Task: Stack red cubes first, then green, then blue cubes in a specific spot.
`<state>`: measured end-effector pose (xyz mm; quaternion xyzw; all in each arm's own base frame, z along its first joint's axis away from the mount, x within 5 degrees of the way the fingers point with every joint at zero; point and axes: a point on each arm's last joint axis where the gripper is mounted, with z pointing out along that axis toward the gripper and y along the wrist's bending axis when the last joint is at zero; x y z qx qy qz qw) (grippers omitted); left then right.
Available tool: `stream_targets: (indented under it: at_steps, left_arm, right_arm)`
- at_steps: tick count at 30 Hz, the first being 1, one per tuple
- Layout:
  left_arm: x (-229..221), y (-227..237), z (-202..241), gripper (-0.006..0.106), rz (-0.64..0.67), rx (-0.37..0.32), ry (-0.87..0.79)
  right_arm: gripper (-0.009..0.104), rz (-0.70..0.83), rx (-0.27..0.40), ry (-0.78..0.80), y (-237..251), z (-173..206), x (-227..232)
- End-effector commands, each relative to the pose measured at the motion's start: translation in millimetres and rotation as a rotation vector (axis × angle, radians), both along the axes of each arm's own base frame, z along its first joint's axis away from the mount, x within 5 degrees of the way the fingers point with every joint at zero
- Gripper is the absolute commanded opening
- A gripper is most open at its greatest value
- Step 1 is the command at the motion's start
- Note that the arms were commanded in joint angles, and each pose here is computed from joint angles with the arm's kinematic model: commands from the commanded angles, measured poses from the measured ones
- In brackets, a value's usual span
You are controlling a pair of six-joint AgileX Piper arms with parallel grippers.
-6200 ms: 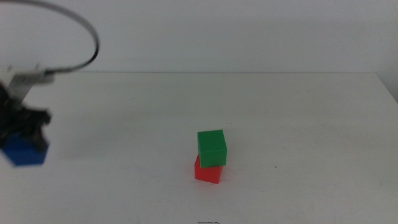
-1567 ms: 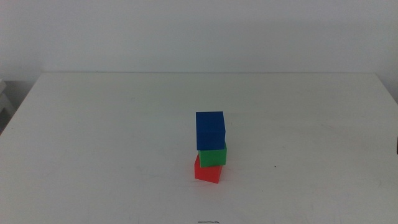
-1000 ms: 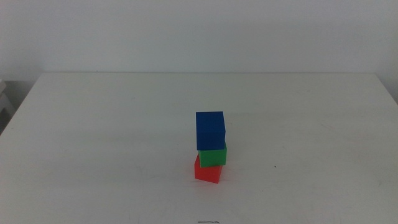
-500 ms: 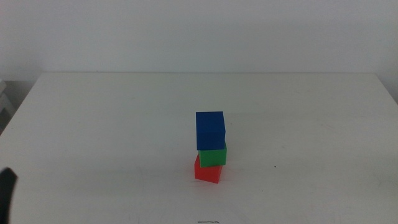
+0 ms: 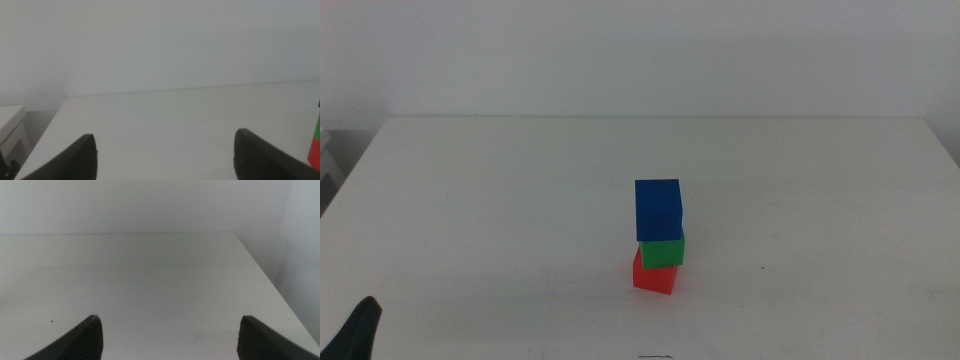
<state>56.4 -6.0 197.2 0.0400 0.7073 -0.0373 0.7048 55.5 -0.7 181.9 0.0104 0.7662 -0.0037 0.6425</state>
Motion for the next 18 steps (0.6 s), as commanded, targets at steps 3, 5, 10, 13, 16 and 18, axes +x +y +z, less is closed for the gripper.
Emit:
stream_targets:
  at_steps: [3, 5, 10, 13, 16, 18]
  left_arm:
    - [-1.7, 1.9, 9.1, 0.094, 0.033, -0.025, -0.094]
    - [-2.0, 3.3, 9.3, 0.094, 0.058, -0.024, -0.099]
    - [-1.8, 5.2, 9.3, 0.094, 0.093, -0.023, -0.098]
    - [-1.8, 6.0, 9.3, 0.094, 0.108, -0.022, -0.098]
    - [-1.8, 6.1, 9.3, 0.094, 0.111, -0.022, -0.099]
    - [-1.8, 6.1, 9.3, 0.094, 0.111, -0.022, -0.099]
  right_arm:
    - [0.080, -0.008, -0.015, -0.111, -0.6, 13.8, -1.3]
    - [0.080, -0.008, -0.015, -0.112, -0.6, 13.9, -1.3]
    - [0.080, -0.008, -0.015, -0.112, -0.6, 13.9, -1.3]
    - [0.080, -0.008, -0.015, -0.112, -0.6, 13.9, -1.3]
    - [0.080, -0.008, -0.015, -0.112, -0.6, 13.9, -1.3]
    - [0.080, -0.008, -0.015, -0.112, -0.6, 13.9, -1.3]
